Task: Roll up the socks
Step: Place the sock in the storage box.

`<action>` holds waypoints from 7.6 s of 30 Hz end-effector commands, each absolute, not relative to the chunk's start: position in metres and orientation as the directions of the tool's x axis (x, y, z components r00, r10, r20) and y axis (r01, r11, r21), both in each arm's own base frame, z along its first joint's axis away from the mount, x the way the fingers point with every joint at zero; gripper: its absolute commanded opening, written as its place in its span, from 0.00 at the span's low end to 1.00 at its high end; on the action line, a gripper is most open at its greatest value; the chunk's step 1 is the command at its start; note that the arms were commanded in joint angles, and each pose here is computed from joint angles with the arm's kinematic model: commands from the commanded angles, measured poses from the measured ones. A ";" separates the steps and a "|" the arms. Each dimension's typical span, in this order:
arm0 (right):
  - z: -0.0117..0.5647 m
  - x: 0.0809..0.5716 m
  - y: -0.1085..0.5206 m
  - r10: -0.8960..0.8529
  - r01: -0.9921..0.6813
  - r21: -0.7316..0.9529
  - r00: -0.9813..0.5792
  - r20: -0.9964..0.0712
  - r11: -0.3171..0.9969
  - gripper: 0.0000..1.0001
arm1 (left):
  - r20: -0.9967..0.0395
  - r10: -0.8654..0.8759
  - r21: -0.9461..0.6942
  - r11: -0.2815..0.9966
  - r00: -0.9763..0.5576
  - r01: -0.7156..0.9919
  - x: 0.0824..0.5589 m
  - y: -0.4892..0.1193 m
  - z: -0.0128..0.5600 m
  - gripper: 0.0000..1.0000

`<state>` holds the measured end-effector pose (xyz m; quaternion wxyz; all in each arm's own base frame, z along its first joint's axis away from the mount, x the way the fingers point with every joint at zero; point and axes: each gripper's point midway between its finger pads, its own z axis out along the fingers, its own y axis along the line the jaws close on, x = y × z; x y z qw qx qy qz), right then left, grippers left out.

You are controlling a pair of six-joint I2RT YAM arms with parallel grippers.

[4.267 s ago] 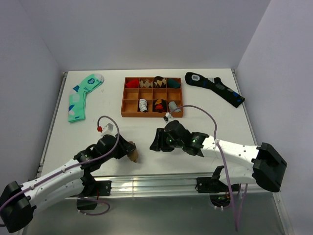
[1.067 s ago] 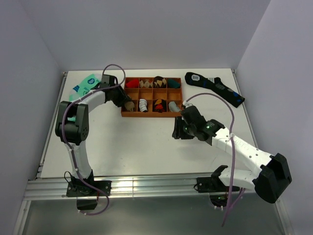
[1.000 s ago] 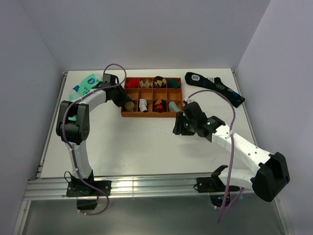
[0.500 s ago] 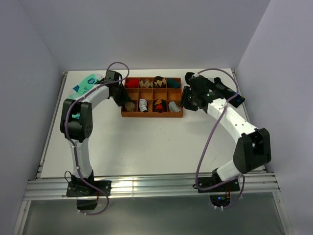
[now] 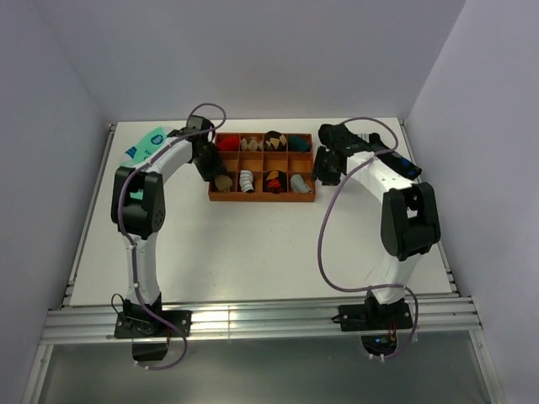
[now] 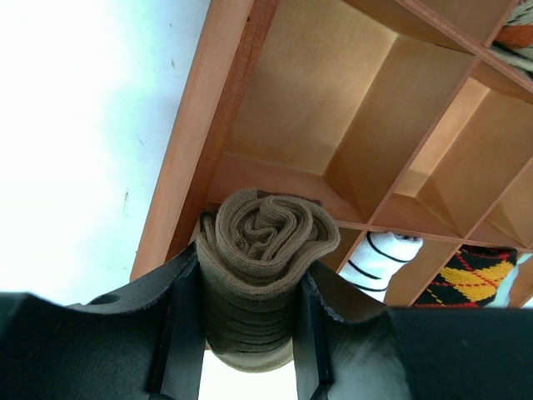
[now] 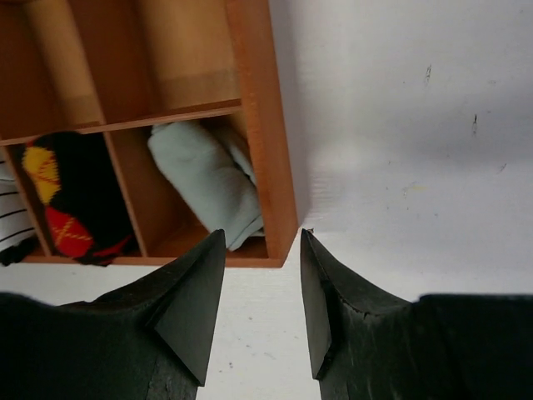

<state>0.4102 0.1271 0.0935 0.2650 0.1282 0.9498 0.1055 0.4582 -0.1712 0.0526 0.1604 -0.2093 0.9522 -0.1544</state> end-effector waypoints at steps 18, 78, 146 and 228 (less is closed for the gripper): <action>0.065 0.443 0.129 0.229 0.130 0.230 -0.847 -0.480 0.964 0.26 | 0.016 -0.436 -0.002 0.900 -0.900 -0.436 0.381 -0.144 -0.022 0.00; 0.056 0.434 0.128 0.204 0.120 0.199 -0.850 -0.485 0.973 0.00 | -0.010 -0.562 0.323 0.781 -0.827 -0.535 0.364 -0.078 -0.028 0.00; 0.054 0.432 0.125 0.203 0.141 0.159 -0.843 -0.499 0.977 0.00 | -0.223 -0.469 0.216 0.831 -0.854 -0.513 0.416 -0.096 0.017 0.72; 0.055 0.424 0.128 0.196 0.124 0.176 -0.851 -0.487 0.977 0.00 | -0.210 -0.460 0.152 0.857 -0.863 -0.493 0.421 -0.127 0.047 0.77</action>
